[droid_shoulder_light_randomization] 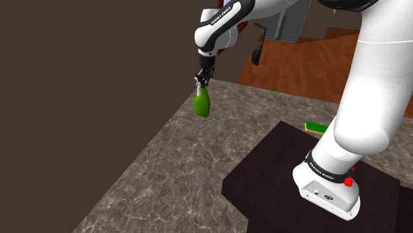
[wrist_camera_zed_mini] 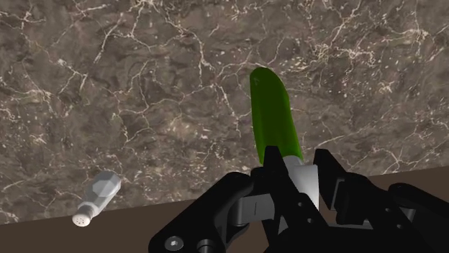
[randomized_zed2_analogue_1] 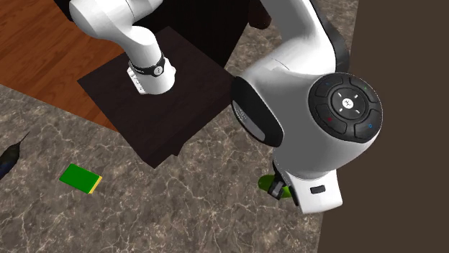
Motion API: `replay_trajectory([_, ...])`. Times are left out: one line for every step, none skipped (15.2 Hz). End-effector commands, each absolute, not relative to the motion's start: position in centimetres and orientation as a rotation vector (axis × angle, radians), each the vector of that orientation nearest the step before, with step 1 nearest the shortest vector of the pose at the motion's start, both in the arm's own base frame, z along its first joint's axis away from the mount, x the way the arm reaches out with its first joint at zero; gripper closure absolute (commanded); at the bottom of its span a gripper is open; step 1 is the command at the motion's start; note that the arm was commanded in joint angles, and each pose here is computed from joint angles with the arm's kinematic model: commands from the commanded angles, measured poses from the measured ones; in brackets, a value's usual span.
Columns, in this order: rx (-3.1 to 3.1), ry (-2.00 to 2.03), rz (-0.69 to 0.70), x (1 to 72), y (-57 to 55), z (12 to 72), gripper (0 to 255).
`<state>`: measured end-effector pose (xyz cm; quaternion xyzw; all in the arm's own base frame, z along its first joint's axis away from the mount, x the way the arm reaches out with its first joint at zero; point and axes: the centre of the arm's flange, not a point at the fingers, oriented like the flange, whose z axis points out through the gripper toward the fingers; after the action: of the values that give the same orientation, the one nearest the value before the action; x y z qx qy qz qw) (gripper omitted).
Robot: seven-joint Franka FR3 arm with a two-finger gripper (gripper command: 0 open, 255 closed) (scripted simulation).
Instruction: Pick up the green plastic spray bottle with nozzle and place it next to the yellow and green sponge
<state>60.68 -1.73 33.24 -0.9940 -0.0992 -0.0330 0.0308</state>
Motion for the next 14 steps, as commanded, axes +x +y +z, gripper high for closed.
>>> replay_trajectory([-3.063,-0.305,-0.101,60.6,-1.7,34.3,255])
replay_trajectory([-3.063,-0.305,-0.101,60.6,-1.7,34.9,255])
replay_trajectory([-3.063,-0.305,-0.101,60.6,-1.7,35.4,255])
replay_trajectory([-3.063,-0.305,-0.101,60.6,-1.7,35.9,255])
replay_trajectory([-3.063,-0.305,-0.101,60.6,-1.7,36.5,255])
replay_trajectory([-3.063,-0.305,-0.101,60.6,-1.7,37.0,255])
replay_trajectory([-3.063,-0.305,-0.101,60.6,-1.7,37.5,255])
replay_trajectory([-3.063,-0.305,-0.101,60.6,-1.7,38.0,255])
replay_trajectory([-3.063,-0.305,-0.101,60.6,-1.7,38.6,255])
replay_trajectory([-3.063,-0.305,-0.101,60.6,-1.7,39.1,255])
replay_trajectory([-3.063,-0.305,-0.101,60.6,-1.7,39.6,255])
replay_trajectory([-3.063,-0.305,-0.101,60.6,-1.7,40.1,255])
replay_trajectory([-3.063,-0.305,-0.101,60.6,-1.7,40.7,255])
replay_trajectory([-3.063,-0.305,-0.101,60.6,-1.7,41.2,255])
